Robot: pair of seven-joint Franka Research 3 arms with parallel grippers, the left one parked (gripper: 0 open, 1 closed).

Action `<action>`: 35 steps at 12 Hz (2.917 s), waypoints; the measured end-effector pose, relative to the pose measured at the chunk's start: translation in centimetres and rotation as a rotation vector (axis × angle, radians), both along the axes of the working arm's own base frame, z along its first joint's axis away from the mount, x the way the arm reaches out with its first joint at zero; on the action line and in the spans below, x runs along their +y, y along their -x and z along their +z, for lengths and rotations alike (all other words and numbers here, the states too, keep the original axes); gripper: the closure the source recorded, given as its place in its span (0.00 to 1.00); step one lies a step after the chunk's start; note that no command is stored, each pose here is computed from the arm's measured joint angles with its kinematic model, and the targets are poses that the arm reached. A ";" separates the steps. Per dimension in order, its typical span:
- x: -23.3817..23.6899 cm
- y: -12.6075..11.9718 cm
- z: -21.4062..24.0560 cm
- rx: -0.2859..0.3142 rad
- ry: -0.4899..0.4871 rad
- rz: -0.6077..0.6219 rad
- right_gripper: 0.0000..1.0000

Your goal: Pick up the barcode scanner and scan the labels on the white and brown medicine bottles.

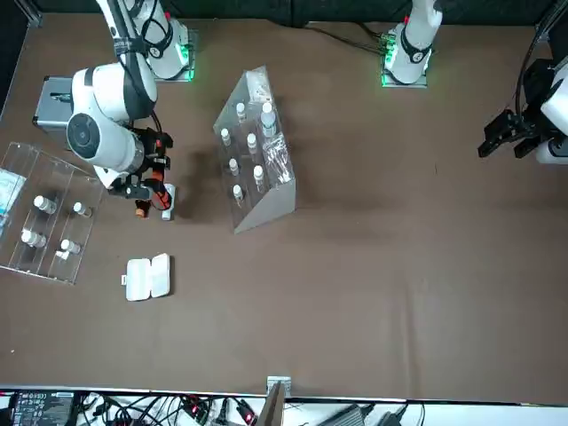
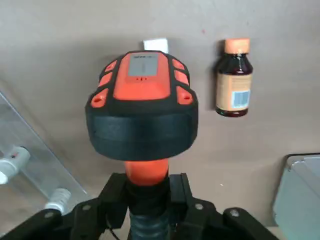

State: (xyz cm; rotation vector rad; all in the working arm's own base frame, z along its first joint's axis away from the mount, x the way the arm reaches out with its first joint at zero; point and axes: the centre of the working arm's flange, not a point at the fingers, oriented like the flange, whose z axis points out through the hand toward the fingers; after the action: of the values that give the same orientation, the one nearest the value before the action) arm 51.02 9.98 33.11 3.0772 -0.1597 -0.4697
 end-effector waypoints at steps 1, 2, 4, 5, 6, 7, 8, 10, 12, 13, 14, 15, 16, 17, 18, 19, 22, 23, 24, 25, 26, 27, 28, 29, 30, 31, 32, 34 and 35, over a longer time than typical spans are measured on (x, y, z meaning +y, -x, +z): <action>-0.8 0.3 -0.4 0.013 -0.006 0.011 0.57; -1.6 0.7 -0.7 0.024 -0.012 0.020 0.57; -2.6 1.5 -1.1 0.038 -0.019 0.027 0.57; -2.7 2.0 -1.1 0.043 -0.019 0.028 0.57; -2.8 2.9 -1.2 0.050 -0.020 0.029 0.57; -2.9 3.3 -1.2 0.050 -0.020 0.029 0.57; -2.9 3.6 -1.1 0.049 -0.020 0.029 0.57; -2.9 3.8 -1.1 0.047 -0.021 0.030 0.57; -2.8 3.9 -1.3 0.046 -0.020 0.031 0.57; -2.8 4.1 -1.5 0.046 -0.020 0.031 0.57; -2.8 4.2 -1.8 0.047 -0.020 0.031 0.57; -2.8 4.2 -1.9 0.047 -0.020 0.031 0.57; -2.9 4.2 -1.9 0.044 -0.020 0.031 0.57; -2.9 4.0 -1.7 0.039 -0.021 0.030 0.57; -3.0 3.8 -1.4 0.031 -0.022 0.027 0.57; -3.3 3.4 -0.9 0.024 -0.023 0.021 0.57; -5.5 2.6 0.2 0.019 -0.034 0.012 0.57; -6.8 2.4 0.3 0.018 -0.043 0.017 0.57; -8.2 2.3 0.3 0.018 -0.053 0.021 0.57; -11.0 2.3 0.0 0.021 -0.065 0.025 0.57; -12.1 2.4 -0.2 0.024 -0.065 0.022 0.57; -13.0 2.4 -0.4 0.029 -0.067 0.022 0.57; -13.7 2.5 -0.6 0.033 -0.072 0.025 0.57; -14.2 2.6 -0.8 0.038 -0.078 0.030 0.57; -14.6 2.6 -1.0 0.044 -0.082 0.033 0.57; -14.9 2.7 -1.3 0.051 -0.086 0.036 0.57; -15.0 2.7 -1.6 0.058 -0.090 0.043 0.57; -15.0 2.8 -2.3 0.072 -0.094 0.050 0.57; -14.9 2.8 -2.5 0.077 -0.096 0.054 0.57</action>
State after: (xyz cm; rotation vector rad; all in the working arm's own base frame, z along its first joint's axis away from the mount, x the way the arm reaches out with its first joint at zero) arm 48.18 -4.97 30.64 3.1404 -0.0537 -0.6089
